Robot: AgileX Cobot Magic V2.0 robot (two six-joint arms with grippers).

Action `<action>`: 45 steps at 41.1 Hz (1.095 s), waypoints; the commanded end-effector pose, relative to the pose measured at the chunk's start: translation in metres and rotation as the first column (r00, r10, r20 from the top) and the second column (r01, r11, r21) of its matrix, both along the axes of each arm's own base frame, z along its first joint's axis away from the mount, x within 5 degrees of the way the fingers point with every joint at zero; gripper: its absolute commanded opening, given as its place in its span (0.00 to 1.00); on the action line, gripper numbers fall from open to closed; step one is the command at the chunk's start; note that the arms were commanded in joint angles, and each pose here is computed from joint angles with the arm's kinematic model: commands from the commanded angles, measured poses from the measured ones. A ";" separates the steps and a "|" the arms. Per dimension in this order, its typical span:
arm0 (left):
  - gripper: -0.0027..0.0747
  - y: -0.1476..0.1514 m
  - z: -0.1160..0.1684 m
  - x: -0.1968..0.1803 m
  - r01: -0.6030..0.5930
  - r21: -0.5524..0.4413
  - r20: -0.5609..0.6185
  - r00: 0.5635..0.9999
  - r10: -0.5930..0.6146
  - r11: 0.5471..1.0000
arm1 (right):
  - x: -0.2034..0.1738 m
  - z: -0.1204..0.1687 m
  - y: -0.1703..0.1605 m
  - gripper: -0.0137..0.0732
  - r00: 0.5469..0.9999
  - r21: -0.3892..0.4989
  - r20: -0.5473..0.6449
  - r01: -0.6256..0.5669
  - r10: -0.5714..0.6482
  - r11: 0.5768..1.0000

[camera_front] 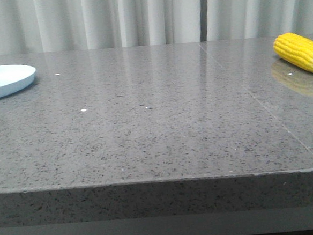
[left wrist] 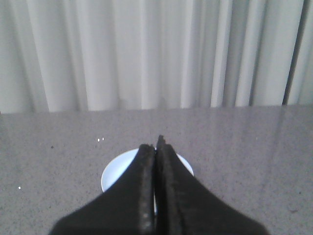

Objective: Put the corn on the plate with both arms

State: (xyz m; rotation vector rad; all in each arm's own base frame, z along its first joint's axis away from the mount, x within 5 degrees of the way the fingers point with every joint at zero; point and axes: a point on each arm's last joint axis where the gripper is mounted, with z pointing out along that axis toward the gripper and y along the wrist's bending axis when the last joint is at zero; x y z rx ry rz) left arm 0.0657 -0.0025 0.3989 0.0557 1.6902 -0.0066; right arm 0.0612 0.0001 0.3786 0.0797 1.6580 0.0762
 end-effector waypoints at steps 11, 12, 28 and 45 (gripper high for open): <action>0.01 -0.002 -0.009 0.049 0.006 0.007 -0.172 0.985 -0.005 1.000 | 0.055 -0.005 -0.001 0.08 0.981 -0.031 -0.192 0.002 -0.008 1.000; 0.01 -0.003 -0.010 0.051 0.006 0.007 -0.181 0.983 -0.005 1.000 | 0.057 -0.007 -0.001 0.08 0.979 -0.031 -0.206 0.002 -0.008 1.000; 0.32 -0.003 -0.026 0.073 0.019 0.036 -0.312 0.950 -0.006 0.999 | 0.086 -0.023 -0.003 0.52 0.945 -0.089 -0.327 -0.005 -0.025 0.996; 0.69 -0.003 -0.029 0.080 0.028 0.063 -0.349 0.937 -0.004 0.998 | 0.096 -0.027 -0.003 0.89 0.938 -0.089 -0.345 -0.008 -0.024 0.996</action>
